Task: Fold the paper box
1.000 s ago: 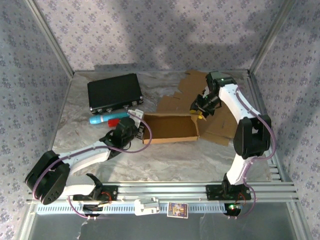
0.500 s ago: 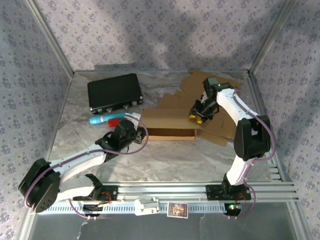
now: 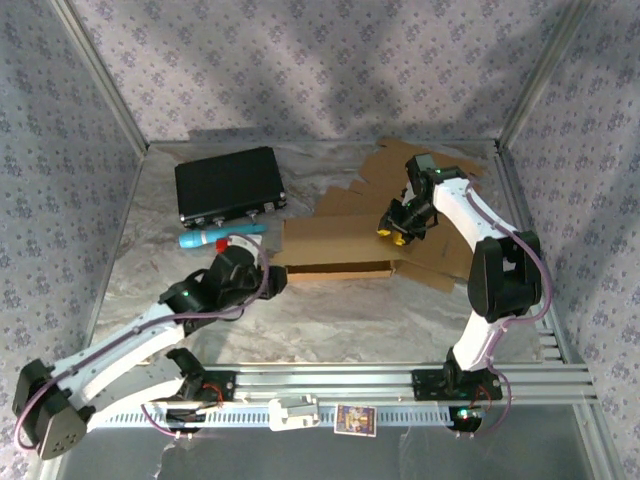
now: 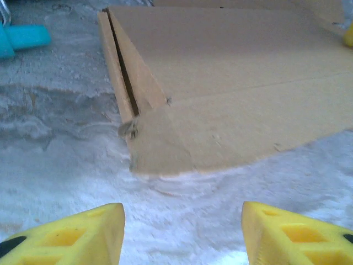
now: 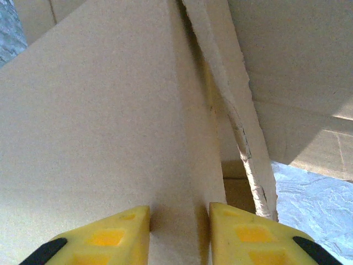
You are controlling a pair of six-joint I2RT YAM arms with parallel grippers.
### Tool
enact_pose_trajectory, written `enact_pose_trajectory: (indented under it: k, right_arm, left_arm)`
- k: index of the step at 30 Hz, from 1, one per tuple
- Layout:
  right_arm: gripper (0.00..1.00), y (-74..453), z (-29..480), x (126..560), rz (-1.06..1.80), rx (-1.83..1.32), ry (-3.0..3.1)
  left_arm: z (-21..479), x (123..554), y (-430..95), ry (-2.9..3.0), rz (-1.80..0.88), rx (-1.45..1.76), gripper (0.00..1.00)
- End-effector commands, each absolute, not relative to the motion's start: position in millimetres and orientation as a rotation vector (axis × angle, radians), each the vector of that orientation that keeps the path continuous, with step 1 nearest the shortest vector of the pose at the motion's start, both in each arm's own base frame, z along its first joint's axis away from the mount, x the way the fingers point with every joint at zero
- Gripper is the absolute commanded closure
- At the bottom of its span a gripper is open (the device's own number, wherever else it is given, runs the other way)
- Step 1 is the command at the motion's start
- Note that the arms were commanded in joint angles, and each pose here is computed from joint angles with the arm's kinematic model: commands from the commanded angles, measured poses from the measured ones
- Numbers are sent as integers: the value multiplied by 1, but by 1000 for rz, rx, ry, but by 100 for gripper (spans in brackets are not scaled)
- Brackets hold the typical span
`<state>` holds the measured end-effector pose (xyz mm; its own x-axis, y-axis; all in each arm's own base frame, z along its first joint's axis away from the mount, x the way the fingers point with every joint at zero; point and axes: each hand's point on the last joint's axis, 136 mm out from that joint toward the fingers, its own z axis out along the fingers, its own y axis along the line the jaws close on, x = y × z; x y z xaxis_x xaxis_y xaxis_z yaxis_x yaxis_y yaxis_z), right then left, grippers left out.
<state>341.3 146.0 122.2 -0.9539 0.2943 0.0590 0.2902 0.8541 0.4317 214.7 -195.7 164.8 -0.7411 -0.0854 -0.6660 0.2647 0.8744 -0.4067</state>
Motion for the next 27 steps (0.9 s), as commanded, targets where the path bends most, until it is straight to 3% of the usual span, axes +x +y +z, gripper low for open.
enact_pose_trajectory:
  k: [1,4,8,10,16,23,27]
  right_arm:
    - [67,146,130,341,685,482,2996]
    - [67,146,130,341,680,479,2999]
    - [67,146,129,339,666,471,3002]
    - [67,146,128,339,666,470,3006]
    - [67,147,127,344,665,457,3007]
    - [68,150,125,347,678,447,3010]
    - [68,150,123,347,678,449,3014]
  left_arm:
    - [192,196,-181,2374,-701,-36,40]
    - [239,207,-154,2300,-617,-202,34]
    - [264,244,-154,2359,-764,-481,39]
    - [255,265,-172,2461,-873,-582,43]
    - [205,306,-211,2704,-848,-542,49]
    - [146,311,-216,2833,-800,-593,44]
    - [134,315,-221,2821,-831,-591,49]
